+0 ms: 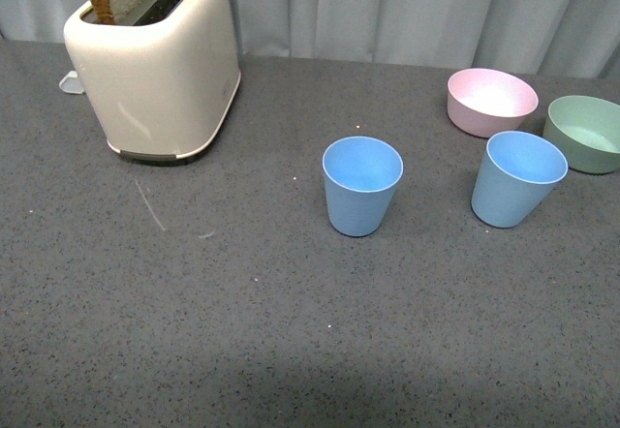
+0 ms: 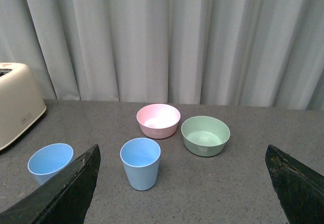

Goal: Stack blue cups with both arms

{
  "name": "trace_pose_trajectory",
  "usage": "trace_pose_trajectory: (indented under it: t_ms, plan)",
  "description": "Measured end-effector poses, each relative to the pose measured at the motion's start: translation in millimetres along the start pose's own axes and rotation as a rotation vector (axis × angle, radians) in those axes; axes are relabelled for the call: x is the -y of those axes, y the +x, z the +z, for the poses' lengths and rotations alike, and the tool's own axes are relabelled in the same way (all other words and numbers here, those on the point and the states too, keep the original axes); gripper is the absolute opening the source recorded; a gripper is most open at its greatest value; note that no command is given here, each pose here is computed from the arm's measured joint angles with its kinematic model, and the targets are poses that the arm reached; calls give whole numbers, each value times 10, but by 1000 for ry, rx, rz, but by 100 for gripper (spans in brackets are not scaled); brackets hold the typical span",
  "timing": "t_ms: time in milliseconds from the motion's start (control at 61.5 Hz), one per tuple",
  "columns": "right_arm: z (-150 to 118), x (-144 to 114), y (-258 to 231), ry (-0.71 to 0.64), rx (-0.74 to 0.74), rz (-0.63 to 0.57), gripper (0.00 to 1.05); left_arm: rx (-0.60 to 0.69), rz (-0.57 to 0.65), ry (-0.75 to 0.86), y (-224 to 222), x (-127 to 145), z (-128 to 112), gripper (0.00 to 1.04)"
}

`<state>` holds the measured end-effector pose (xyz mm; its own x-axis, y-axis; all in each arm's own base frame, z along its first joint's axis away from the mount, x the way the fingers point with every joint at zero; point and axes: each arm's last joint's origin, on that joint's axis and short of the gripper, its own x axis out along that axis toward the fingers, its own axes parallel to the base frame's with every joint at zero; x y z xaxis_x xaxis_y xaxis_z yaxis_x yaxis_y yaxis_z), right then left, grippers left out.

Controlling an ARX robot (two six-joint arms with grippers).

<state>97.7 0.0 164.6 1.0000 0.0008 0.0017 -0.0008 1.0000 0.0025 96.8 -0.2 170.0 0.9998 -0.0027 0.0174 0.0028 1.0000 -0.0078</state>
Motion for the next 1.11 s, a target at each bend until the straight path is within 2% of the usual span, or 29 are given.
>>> trace_pose_trajectory:
  t_ms: [49,98,146,163,309,488,618,846,976,1106]
  plan:
    - [0,0,1,-15,3,-11,95,0,0,0,0,0,0,72]
    - [52,5,27,-135,32,-136,95,0,0,0,0,0,0,85]
    - [38,24,97,-215,-27,-155,95,0,0,0,0,0,0,99]
    - [33,34,125,-221,-49,-157,95,0,0,0,0,0,0,100]
    - [72,101,404,-207,-151,-141,95,0,0,1,0,0,0,98]
    - [94,181,992,-149,-315,-131,95,0,0,1,0,0,0,98]
    - [-39,183,1444,-36,-521,-85,95,0,0,1,0,0,0,98]
    - [-133,56,2065,151,-689,-59,95,0,0,1,0,0,0,98]
    - [-310,-45,2374,274,-842,-103,95,0,0,1,0,0,0,98]
    - [-449,-119,2539,353,-929,-138,95,0,0,1,0,0,0,98]
